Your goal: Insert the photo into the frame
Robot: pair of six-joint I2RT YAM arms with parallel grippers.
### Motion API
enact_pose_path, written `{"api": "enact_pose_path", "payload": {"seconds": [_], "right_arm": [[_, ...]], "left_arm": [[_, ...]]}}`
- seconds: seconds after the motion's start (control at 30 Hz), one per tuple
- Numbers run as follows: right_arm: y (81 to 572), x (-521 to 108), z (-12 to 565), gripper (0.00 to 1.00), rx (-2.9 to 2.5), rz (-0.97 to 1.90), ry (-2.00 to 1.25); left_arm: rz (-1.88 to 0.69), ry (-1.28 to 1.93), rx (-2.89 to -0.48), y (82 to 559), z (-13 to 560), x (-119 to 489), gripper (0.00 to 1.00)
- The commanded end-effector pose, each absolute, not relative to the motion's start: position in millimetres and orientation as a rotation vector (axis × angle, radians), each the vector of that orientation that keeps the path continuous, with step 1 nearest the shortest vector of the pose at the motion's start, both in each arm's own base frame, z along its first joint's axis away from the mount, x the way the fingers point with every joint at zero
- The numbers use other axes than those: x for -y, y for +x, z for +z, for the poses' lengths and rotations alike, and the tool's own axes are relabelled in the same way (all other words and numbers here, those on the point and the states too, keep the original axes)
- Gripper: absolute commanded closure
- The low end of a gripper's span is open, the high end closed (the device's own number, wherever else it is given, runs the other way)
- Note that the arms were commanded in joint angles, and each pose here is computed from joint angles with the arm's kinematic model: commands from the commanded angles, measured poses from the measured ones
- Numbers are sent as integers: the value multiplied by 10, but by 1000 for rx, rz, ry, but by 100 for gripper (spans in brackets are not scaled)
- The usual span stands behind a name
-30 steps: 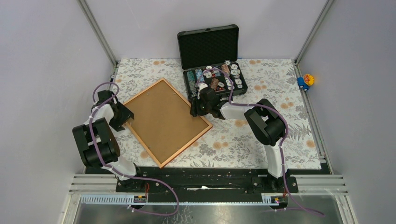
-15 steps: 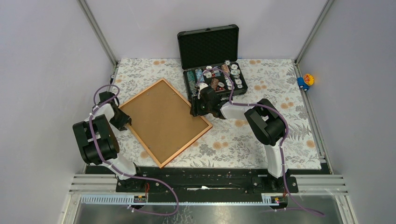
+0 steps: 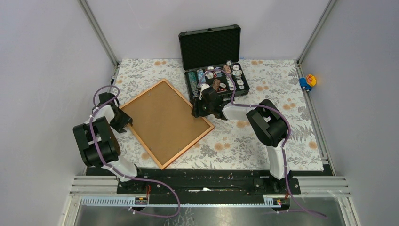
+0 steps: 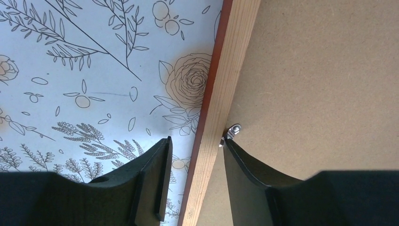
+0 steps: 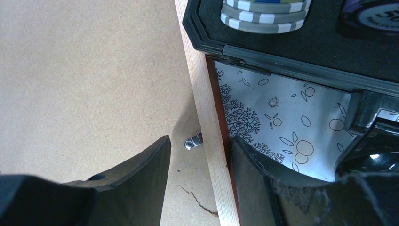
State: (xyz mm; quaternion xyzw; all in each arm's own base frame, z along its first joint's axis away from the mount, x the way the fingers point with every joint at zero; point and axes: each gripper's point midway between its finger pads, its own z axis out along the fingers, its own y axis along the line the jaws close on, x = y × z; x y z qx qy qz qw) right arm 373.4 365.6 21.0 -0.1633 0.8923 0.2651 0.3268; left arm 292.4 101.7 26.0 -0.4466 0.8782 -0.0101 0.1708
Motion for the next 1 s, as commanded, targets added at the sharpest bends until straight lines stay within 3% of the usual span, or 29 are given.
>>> {"api": "enact_pose_path", "payload": {"seconds": [0.0,0.47,0.63,0.7,0.83,0.97], "right_arm": [[3624,-3657,108,43,-2395,725,-436],[3620,-3650,101,43,-2399,727,-433],[3622,-3655,110,43,-2395,730,-435],[3624,-3649,106,43,-2397,729,-433],[3622,-3643,95,43,-2399,727,-431],[3622,-3649,110,43,-2396,729,-433]], "left_arm": [[-24,-1228,-2454,2934,401,-1052,49],[-40,-1229,-2533,2882,195,-996,46],[-28,-1251,-2535,2871,158,-1008,51],[5,-1257,-2535,2861,136,-1051,56],[-8,-1292,-2542,2829,57,-1095,83],[-71,-1308,-2545,2805,21,-1065,91]]}}
